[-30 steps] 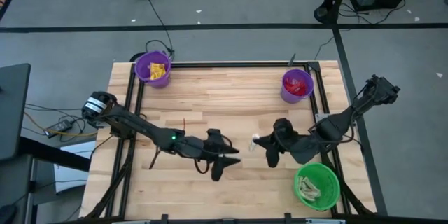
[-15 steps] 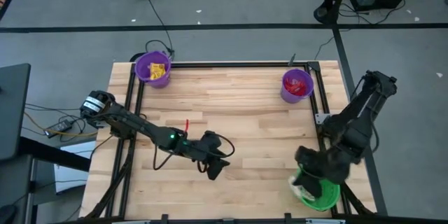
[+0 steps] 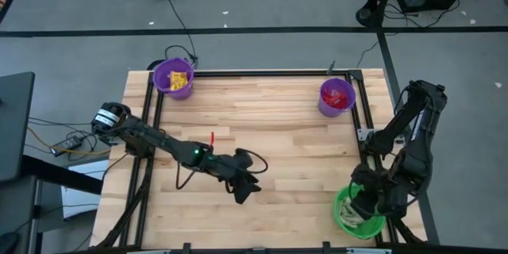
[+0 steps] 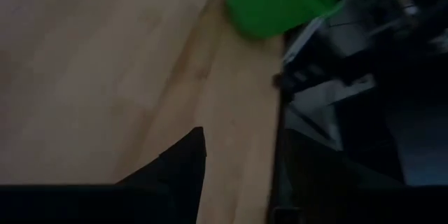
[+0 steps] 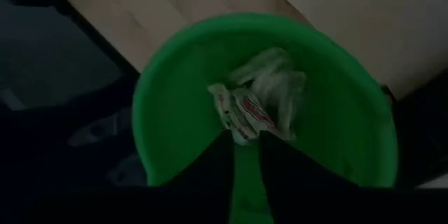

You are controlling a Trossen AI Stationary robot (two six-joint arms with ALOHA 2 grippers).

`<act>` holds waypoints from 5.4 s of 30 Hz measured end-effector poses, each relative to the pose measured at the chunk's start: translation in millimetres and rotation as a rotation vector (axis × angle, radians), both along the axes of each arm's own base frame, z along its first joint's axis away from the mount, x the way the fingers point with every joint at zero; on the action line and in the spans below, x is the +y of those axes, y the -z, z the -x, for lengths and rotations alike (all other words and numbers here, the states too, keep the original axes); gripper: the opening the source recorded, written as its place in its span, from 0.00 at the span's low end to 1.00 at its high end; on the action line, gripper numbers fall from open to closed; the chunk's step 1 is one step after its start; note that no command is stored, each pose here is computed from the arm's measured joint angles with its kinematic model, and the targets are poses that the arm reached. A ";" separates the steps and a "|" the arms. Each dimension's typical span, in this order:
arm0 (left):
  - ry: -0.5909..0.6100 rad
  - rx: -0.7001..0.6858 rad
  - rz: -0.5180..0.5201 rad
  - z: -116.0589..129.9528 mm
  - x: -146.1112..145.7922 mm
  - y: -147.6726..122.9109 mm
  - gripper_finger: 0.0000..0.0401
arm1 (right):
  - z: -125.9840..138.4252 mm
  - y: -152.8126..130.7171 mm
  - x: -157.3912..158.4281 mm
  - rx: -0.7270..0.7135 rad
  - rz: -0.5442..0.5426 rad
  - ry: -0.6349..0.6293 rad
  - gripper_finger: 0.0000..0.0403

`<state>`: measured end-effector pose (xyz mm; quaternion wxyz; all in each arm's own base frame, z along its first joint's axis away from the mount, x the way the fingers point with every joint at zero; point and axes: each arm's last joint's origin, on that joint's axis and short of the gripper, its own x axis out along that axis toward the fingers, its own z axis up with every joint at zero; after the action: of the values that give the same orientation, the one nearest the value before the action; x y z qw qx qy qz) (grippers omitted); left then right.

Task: Sort candy by brand, put in halloween buckets
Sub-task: Put the white chocolate bar into the green bucket, then return to Home Position

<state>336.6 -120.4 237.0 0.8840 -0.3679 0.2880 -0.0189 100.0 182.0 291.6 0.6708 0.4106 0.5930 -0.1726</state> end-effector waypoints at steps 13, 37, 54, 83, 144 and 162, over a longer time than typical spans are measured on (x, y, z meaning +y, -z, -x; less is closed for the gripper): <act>0.076 -0.385 -0.045 38.2 13.8 -89.0 0.48 | -24.8 -20.2 10.7 -0.591 0.084 -0.037 0.39; -0.038 -0.485 -0.456 181.5 79.1 -164.2 0.27 | -134.4 -100.1 -70.2 -1.243 1.097 -0.138 0.06; -0.111 -0.456 -0.641 224.1 96.4 -54.0 0.01 | -145.5 -68.6 -108.1 -1.260 1.084 -0.424 0.01; -0.309 -0.463 -0.881 220.1 129.9 -15.5 0.00 | -41.1 35.1 -170.4 -1.420 0.970 -0.294 0.01; -0.253 -0.740 -0.760 244.0 135.4 47.0 0.01 | 6.2 101.7 -180.8 -1.507 0.895 -0.276 0.02; -0.306 -0.700 -0.638 241.6 132.4 55.2 0.01 | 3.2 121.9 -184.7 -1.324 0.883 -0.203 0.02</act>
<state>95.0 12.0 181.8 0.9888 -0.0889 -0.0917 0.0777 96.8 -2.7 169.6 0.9963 0.0685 -0.0166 -0.0499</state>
